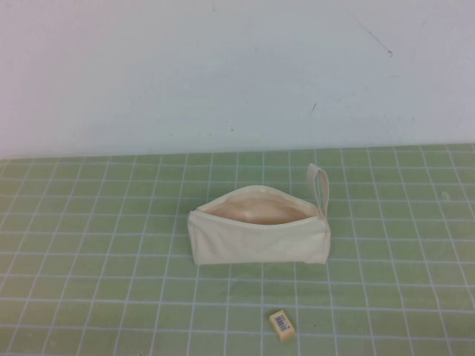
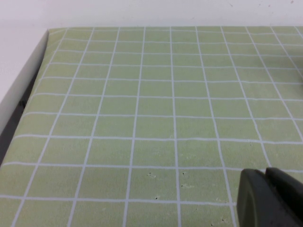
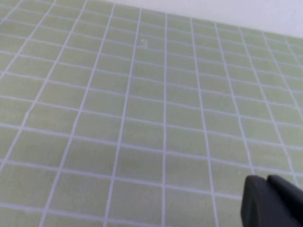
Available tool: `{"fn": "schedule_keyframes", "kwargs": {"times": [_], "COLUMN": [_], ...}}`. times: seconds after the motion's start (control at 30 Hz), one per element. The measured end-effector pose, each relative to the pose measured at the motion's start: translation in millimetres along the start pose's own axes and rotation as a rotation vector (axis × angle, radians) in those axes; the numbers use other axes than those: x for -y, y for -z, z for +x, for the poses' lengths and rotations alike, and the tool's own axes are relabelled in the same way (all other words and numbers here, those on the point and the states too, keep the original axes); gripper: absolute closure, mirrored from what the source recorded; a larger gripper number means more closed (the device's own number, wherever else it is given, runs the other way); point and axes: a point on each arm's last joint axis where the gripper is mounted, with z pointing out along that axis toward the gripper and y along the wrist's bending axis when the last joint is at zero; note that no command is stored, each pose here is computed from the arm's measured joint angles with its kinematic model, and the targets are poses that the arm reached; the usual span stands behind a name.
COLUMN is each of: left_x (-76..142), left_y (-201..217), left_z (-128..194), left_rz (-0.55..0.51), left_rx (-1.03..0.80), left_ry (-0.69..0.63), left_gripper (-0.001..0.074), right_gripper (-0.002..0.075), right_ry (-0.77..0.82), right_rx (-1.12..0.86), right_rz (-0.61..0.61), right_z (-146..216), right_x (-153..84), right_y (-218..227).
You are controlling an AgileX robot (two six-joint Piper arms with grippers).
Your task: Put eraser into pencil case
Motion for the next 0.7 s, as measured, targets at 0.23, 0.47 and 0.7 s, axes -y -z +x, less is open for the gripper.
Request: {"fn": "schedule_keyframes", "kwargs": {"times": [0.23, 0.47, 0.7], "left_x": [0.0, 0.0, 0.0], "left_y": [0.0, 0.0, 0.0], "left_z": [0.0, 0.0, 0.0], "left_rz": [0.000, 0.000, 0.000], "left_rx": [0.000, 0.000, 0.000], "left_ry": [0.000, 0.000, 0.002], "left_gripper": [0.0736, 0.0736, 0.0736], "right_gripper": [0.0727, 0.0727, 0.0727], "right_ry": [0.002, -0.048, -0.124], "right_rx": [0.274, 0.690, 0.984], "right_rz": [0.059, 0.129, 0.160], "right_z": [-23.0, -55.8, -72.5], "right_x": [4.9, 11.9, 16.9], "right_y": [2.6, 20.5, 40.8]}}
